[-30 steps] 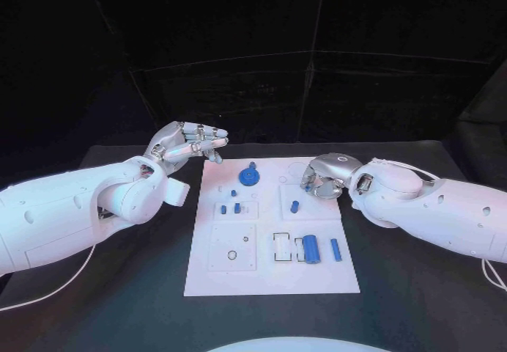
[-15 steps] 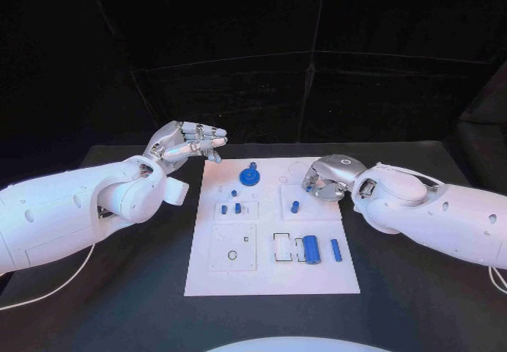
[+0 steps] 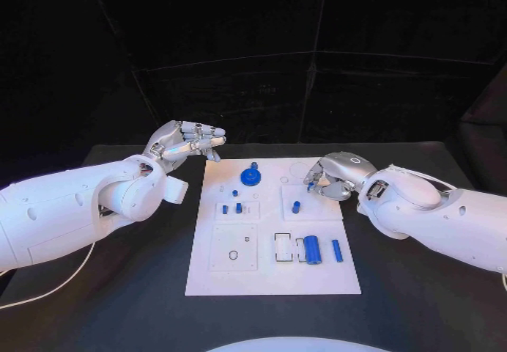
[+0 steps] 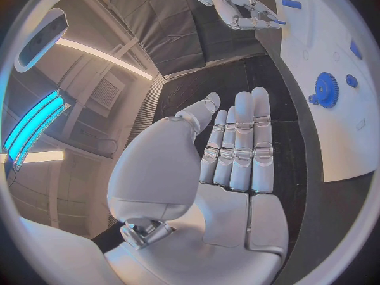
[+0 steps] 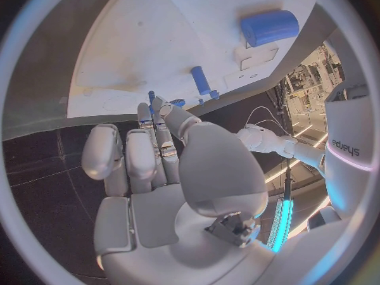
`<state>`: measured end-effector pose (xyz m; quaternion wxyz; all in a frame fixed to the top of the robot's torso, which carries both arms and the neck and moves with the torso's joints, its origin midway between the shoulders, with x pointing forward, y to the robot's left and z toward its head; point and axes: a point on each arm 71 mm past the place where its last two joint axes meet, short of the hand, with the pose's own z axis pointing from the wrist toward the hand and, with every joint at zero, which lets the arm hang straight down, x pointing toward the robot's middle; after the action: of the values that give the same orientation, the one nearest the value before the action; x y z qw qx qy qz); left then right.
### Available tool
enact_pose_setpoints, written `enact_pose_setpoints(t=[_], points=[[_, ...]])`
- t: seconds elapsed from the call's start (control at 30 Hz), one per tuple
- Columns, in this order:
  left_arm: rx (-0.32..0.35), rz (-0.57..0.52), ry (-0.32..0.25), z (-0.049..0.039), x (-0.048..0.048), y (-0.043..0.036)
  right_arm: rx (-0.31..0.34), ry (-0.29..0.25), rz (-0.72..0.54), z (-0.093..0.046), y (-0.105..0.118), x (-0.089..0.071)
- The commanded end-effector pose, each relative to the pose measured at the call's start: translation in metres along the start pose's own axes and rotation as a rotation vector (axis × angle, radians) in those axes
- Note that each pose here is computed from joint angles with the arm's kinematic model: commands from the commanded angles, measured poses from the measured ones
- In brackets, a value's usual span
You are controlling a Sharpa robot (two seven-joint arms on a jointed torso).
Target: Assemble the parts on the task board
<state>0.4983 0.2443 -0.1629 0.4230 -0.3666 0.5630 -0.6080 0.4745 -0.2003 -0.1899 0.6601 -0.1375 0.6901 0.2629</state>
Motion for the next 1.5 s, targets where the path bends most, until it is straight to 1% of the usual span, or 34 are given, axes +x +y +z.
enact_pose_setpoints(t=[0.03,0.13,0.27,0.4,0.47,0.57,0.63,0.77,0.93,1.1,1.23,1.5], points=[[0.017,-0.007,0.004,0.0006,0.0004,-0.0019,-0.031,-0.065,0.055,-0.004,0.008,-0.009],[0.017,-0.006,0.003,0.0007,-0.0001,-0.0018,-0.058,-0.079,0.081,-0.007,0.018,-0.014],[0.016,-0.006,0.002,0.0014,-0.0002,-0.0014,-0.114,-0.081,0.115,-0.009,0.041,-0.018],[0.016,-0.007,0.006,0.0029,0.0012,-0.001,-0.168,-0.069,0.139,-0.006,0.064,-0.017],[0.016,-0.007,0.008,0.0038,0.002,-0.0008,-0.203,-0.053,0.151,-0.001,0.078,-0.015],[0.017,-0.007,0.008,0.0047,0.0028,-0.0006,-0.244,-0.021,0.157,0.007,0.096,-0.008],[0.019,-0.006,0.007,0.0052,0.0032,-0.0006,-0.27,0.01,0.157,0.011,0.106,0.001],[0.021,-0.007,0.008,0.006,0.0043,-0.0007,-0.305,0.066,0.153,0.014,0.121,0.02],[0.023,-0.008,0.011,0.0065,0.006,-0.0009,-0.331,0.117,0.145,0.016,0.133,0.039],[0.023,-0.01,0.015,0.0068,0.0073,-0.001,-0.335,0.147,0.13,0.019,0.138,0.05],[0.026,-0.009,0.013,0.0069,0.0075,-0.0013,-0.335,0.166,0.123,0.02,0.14,0.055],[0.029,-0.009,0.013,0.0071,0.0077,-0.0014,-0.331,0.173,0.108,0.022,0.144,0.058]])
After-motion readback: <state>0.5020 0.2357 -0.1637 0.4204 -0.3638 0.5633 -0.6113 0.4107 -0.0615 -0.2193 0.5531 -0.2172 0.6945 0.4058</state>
